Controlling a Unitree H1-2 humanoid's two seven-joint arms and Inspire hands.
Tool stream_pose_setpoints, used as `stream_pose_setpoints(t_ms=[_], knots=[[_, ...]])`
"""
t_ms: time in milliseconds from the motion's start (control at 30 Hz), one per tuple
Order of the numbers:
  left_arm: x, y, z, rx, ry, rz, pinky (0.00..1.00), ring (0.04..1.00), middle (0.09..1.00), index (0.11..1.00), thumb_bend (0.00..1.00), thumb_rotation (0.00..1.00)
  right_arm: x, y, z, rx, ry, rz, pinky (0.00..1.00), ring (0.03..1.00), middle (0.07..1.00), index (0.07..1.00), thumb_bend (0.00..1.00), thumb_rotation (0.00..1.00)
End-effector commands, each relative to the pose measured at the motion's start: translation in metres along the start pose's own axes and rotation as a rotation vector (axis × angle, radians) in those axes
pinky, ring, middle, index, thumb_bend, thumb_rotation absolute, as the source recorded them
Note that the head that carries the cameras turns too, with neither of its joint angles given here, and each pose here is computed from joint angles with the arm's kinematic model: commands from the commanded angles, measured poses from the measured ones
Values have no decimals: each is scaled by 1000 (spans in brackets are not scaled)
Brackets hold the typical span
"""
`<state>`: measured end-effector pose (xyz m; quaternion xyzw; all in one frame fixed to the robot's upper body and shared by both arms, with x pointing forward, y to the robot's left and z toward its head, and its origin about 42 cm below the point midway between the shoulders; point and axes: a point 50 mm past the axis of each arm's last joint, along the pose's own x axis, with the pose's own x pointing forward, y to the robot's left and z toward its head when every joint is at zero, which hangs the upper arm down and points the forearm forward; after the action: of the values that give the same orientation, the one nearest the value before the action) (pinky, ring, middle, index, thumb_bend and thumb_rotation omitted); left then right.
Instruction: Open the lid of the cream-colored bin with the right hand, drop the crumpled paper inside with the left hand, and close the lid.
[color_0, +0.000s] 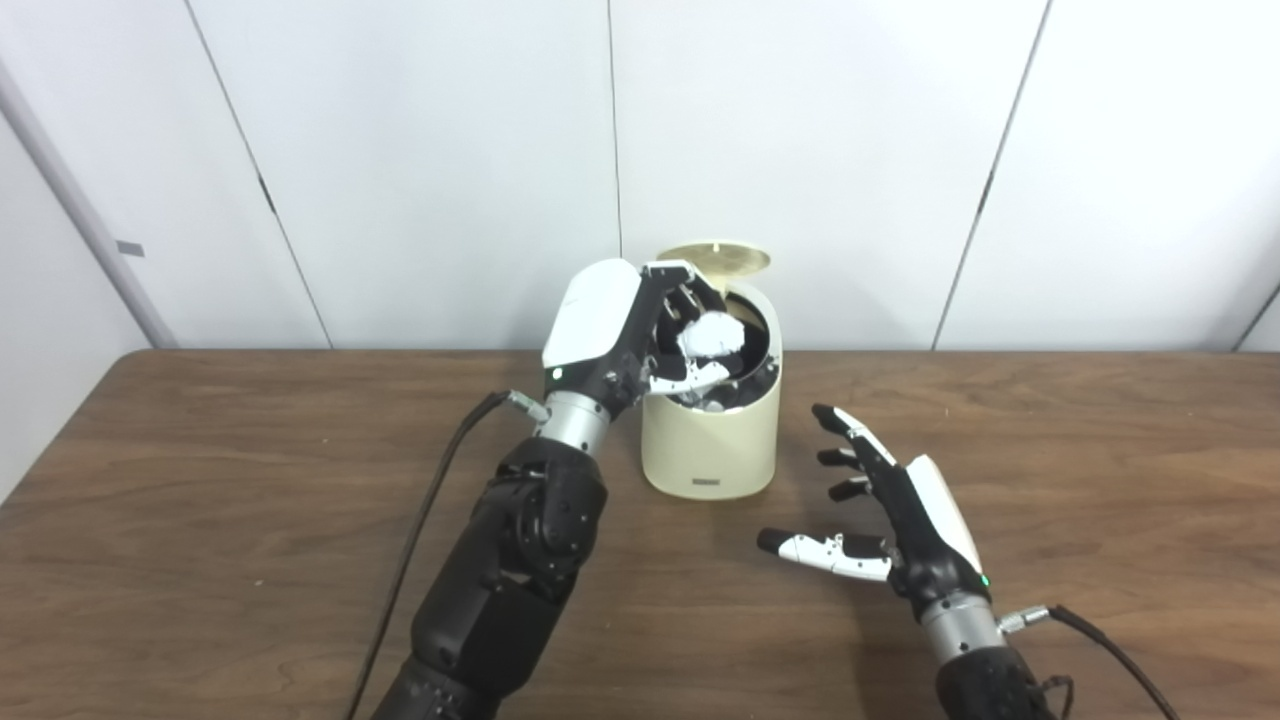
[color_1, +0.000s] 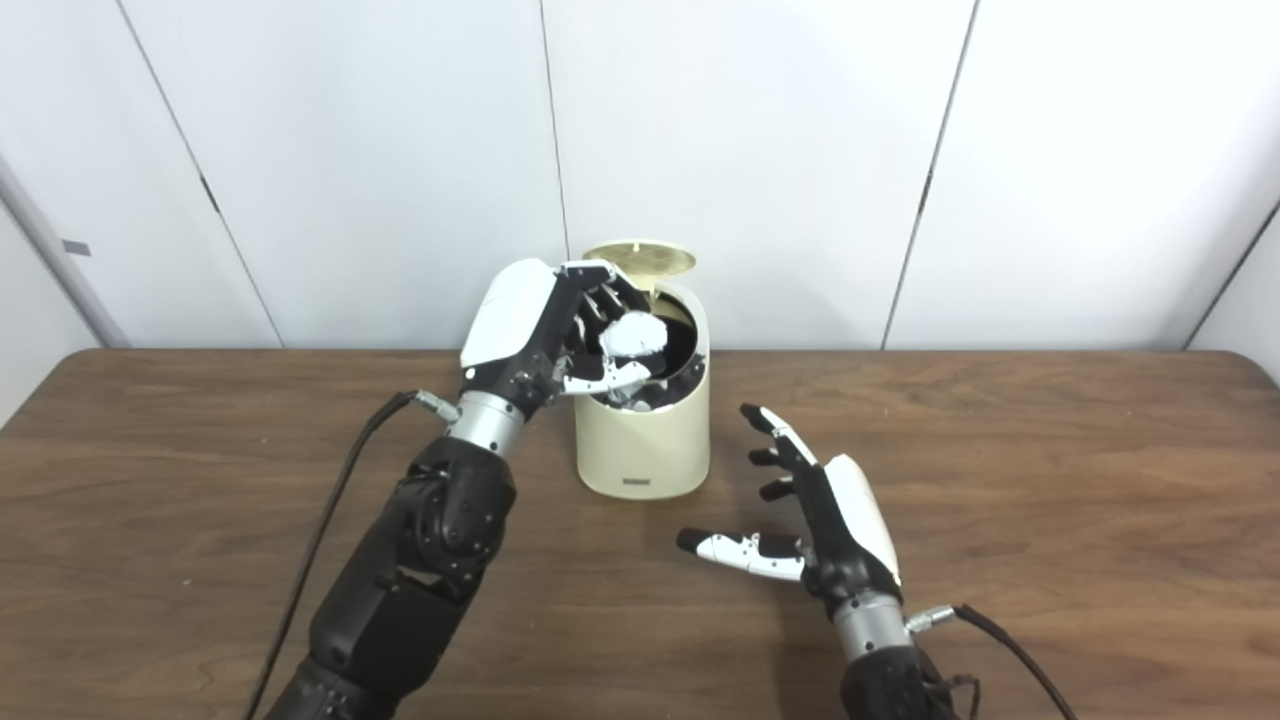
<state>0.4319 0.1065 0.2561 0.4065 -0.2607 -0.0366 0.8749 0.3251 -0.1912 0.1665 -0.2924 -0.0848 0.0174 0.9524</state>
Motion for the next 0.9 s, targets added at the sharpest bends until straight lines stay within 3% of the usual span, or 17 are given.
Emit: stream_pose_setpoints(t_ms=[0,300,667,867], knots=[[19,13,14,44,-80,84,332,384,475,505,502,0,5,-9,15,7,-68,-47,652,805,895,889,722,320],[24,9,10,156,-116,147,282,356,475,543,495,0,2,-10,14,12,-63,-47,647,806,901,889,718,313],[26,7,4,264,-135,186,328,380,478,512,501,0,1,-10,13,9,-60,-45,656,810,899,888,718,328],[27,7,2,330,-113,120,379,410,490,512,504,0,0,-11,14,1,-59,-48,668,812,899,885,712,333]])
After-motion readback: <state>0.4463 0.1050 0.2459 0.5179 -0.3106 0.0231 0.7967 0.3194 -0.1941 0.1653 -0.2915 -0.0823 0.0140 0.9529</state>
